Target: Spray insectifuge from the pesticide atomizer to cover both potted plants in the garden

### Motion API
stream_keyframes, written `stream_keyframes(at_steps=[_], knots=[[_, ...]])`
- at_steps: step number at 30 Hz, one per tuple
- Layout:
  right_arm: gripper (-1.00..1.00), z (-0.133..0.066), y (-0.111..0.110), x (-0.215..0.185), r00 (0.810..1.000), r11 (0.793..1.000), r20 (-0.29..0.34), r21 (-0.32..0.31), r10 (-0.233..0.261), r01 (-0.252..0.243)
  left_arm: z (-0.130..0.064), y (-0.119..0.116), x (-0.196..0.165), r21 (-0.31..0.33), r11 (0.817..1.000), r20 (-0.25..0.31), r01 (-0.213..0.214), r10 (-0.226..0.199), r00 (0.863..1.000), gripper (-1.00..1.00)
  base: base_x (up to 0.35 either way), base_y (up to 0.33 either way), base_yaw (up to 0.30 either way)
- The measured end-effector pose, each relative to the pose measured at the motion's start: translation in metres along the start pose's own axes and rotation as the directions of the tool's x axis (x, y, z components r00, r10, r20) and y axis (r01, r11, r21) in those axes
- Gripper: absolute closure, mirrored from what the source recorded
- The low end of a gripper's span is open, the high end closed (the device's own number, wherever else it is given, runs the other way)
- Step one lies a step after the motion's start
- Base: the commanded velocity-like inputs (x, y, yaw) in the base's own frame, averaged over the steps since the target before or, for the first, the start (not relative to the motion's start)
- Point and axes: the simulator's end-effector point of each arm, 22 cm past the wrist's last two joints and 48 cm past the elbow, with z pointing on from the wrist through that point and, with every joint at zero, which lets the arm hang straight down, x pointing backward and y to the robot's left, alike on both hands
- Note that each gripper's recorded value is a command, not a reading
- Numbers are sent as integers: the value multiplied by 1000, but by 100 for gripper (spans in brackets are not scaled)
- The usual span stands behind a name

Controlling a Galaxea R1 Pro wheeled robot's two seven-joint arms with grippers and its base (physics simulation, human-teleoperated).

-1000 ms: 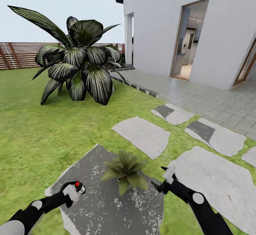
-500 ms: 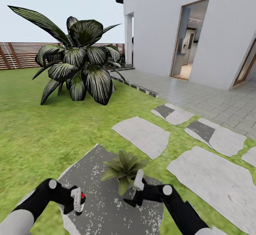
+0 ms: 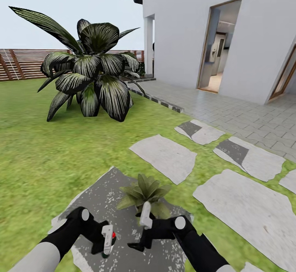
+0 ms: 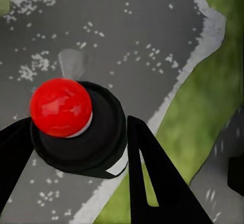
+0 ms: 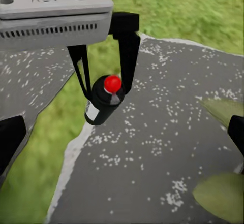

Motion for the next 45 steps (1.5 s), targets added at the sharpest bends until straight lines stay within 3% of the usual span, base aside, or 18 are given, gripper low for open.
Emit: stream_keyframes(at_steps=[10,16,21,29,30,36,45], knots=[[-100,5,14,3,999,999,-19,-42,-27,26,5,-3,-12,8,1000,32,-14,14,999,100,0,0,0],[-100,7,25,30,998,998,-64,-68,14,-19,2,-3,-27,3,999,120,-49,49,992,100,0,0,0],[-100,7,29,41,996,996,-83,-76,32,-38,-6,-15,-44,58,998,224,-34,20,974,100,0,0,0],[-100,6,28,44,996,996,-88,-76,33,-40,-21,-21,-30,100,995,256,-10,-16,967,100,0,0,0],[100,6,28,44,995,996,-89,-76,33,-40,-23,-22,-30,101,995,266,-17,-11,964,100,0,0,0],[100,5,28,46,995,996,-92,-74,33,-40,-29,-30,-30,120,990,300,-80,41,953,100,0,0,0],[100,4,27,47,995,997,-93,-73,33,-39,-34,-29,-46,110,991,371,-75,29,928,100,0,0,0]])
